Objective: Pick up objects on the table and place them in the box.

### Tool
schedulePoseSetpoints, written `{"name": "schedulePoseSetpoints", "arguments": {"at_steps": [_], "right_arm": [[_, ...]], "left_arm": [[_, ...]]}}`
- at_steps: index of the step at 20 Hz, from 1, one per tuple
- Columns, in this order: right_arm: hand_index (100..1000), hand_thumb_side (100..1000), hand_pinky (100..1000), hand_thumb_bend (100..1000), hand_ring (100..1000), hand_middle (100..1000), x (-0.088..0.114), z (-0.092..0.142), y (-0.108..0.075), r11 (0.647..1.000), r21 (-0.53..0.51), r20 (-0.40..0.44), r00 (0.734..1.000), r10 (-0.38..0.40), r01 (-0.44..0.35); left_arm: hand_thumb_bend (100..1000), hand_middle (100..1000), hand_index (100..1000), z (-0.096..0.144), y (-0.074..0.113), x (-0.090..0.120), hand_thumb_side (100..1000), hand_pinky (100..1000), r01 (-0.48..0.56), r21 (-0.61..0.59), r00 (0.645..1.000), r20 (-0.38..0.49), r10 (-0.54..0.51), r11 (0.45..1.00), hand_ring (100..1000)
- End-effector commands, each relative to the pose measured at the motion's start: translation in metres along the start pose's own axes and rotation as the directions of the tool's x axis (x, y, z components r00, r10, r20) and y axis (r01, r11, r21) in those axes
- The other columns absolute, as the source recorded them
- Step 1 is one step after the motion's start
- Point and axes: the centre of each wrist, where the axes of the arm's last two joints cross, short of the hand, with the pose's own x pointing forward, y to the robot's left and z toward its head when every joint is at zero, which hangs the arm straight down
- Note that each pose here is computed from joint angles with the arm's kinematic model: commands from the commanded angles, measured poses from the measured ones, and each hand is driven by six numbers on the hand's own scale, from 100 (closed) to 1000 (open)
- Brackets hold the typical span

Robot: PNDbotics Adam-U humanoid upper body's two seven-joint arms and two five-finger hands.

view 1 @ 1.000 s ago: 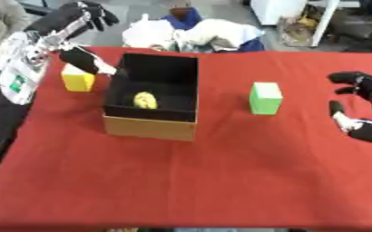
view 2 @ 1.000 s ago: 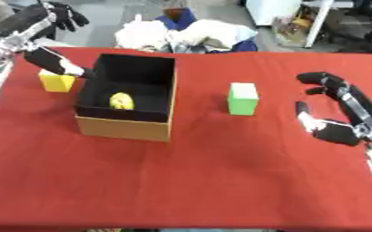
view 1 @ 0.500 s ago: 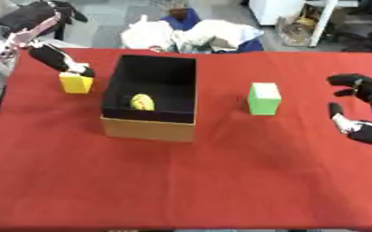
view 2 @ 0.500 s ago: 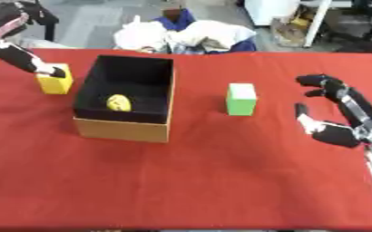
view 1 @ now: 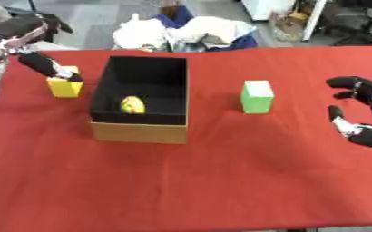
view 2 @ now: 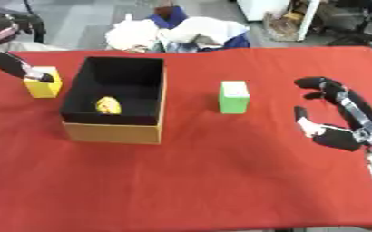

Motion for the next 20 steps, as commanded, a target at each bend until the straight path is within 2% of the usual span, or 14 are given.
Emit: {"name": "schedulePoseSetpoints", "arguments": {"at_steps": [1,7,11,12,14,20], "right_arm": [[892,312,789,100,885,828,0.005,-0.004,-0.016,0.999,-0.001,0.024,0.999,0.037,-0.037],[892,326,788,100,885,828,0.005,-0.003,-0.02,0.999,-0.008,0.022,0.998,0.05,-0.05],[891,339,788,100,884,827,0.004,-0.002,-0.023,0.998,-0.014,0.021,0.998,0.059,-0.058],[891,342,788,100,884,827,0.005,-0.003,-0.023,0.998,-0.015,0.022,0.998,0.06,-0.06],[891,347,788,100,884,827,0.005,-0.003,-0.023,0.998,-0.018,0.024,0.998,0.061,-0.061],[891,356,788,100,884,826,0.006,-0.006,-0.024,0.998,-0.019,0.034,0.997,0.063,-0.063]], "left_arm": [[850,785,849,0.013,0.022,-0.027,481,797,0.025,0.03,0.997,-0.072,-0.023,0.999,804],[832,774,844,0.03,0.026,-0.052,454,799,0.029,0.004,0.989,-0.148,-0.028,1.0,799],[782,764,837,0.039,0.026,-0.064,365,797,0.036,-0.022,0.981,-0.192,-0.039,0.999,792],[746,753,829,0.04,0.026,-0.065,301,787,0.037,-0.02,0.978,-0.204,-0.04,0.999,781],[724,744,820,0.042,0.025,-0.068,245,777,0.038,-0.004,0.973,-0.229,-0.038,0.999,771],[683,734,808,0.042,0.013,-0.069,192,765,0.055,0.018,0.96,-0.277,-0.048,0.998,761]]}}
